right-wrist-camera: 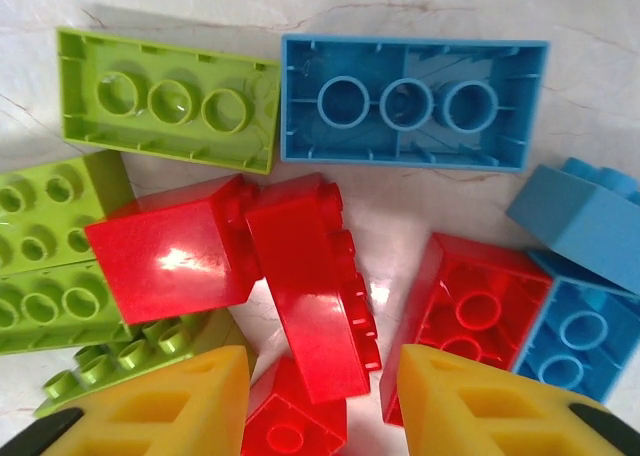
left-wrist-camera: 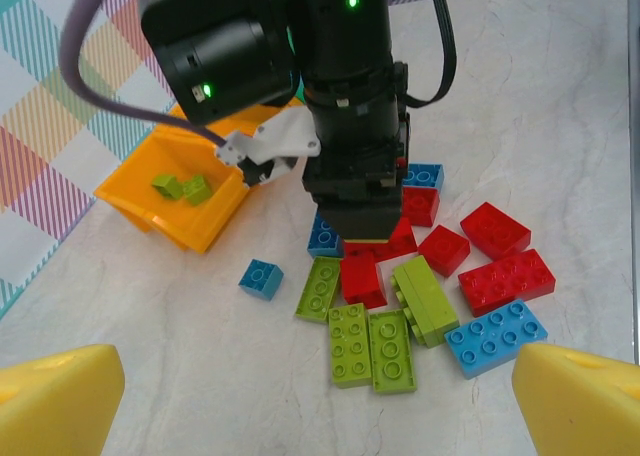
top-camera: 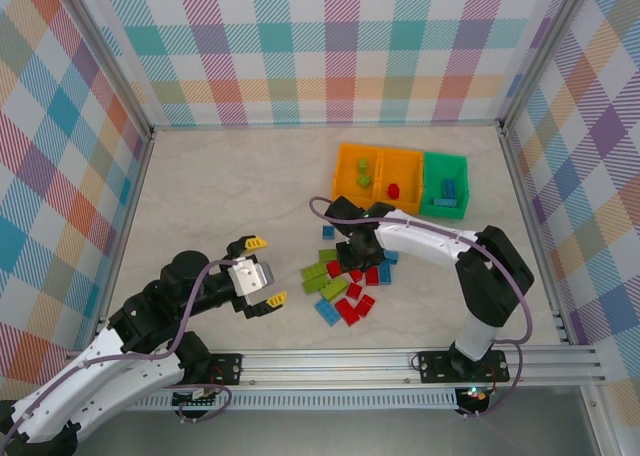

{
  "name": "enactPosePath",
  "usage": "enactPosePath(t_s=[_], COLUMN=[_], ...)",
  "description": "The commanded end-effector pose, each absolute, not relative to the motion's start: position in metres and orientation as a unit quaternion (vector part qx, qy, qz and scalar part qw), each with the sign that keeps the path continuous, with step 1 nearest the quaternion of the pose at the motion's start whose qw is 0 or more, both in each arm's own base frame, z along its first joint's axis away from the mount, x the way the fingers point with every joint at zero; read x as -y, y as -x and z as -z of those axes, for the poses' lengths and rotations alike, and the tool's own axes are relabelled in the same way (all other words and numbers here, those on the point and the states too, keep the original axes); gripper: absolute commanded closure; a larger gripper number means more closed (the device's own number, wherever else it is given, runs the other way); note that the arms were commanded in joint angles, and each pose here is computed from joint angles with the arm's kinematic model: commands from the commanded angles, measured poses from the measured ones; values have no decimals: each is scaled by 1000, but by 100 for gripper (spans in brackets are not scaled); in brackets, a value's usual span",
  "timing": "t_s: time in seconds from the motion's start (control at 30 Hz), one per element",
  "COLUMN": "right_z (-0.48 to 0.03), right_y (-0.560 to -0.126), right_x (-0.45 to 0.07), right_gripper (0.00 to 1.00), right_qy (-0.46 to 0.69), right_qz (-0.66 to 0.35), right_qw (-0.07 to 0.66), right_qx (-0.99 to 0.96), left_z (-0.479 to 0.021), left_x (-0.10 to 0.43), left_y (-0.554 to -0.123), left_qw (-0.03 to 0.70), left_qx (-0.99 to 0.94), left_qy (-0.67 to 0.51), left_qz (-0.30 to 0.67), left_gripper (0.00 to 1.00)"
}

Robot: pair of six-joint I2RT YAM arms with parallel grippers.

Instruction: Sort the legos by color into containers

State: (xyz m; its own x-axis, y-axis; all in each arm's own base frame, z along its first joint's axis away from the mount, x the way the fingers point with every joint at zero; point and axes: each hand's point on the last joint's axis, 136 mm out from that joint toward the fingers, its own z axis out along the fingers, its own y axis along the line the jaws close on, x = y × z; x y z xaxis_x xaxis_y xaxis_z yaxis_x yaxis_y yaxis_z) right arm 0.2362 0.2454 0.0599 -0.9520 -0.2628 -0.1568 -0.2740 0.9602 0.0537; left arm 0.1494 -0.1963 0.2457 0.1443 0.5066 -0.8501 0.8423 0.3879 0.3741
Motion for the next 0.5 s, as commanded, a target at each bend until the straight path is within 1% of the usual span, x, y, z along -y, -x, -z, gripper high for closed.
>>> enactPosePath(t_s=[0.0,0.2,0.33,0.4,0.47], right_z=[-50,-31,-25,-29,-40], right_y=[-236,-236,-236,-238,-240], right_x=[-251,-247,-245,-241,-237], right_gripper=[57,59,67,74,78], right_qy=[159,171,169,163,156], right_qz=[-33,2,14,24,27], right_qw=[65,48,44,53,67], right_qx=[-985,-984,-984,-985,-985], left_z=[-248,-244,-244,-244,-245], left_x=[202,202,202,202,202], left_y=[-147,-145,-146,-146,-145], left_qw=[547,542,543,543,544], left_qx=[-619,-619,-619,-620,-618], left_qy=[-538,-542,-542,-542,-542], left_qz=[166,169,167,167,168], left_gripper=[0,0,0,0,0])
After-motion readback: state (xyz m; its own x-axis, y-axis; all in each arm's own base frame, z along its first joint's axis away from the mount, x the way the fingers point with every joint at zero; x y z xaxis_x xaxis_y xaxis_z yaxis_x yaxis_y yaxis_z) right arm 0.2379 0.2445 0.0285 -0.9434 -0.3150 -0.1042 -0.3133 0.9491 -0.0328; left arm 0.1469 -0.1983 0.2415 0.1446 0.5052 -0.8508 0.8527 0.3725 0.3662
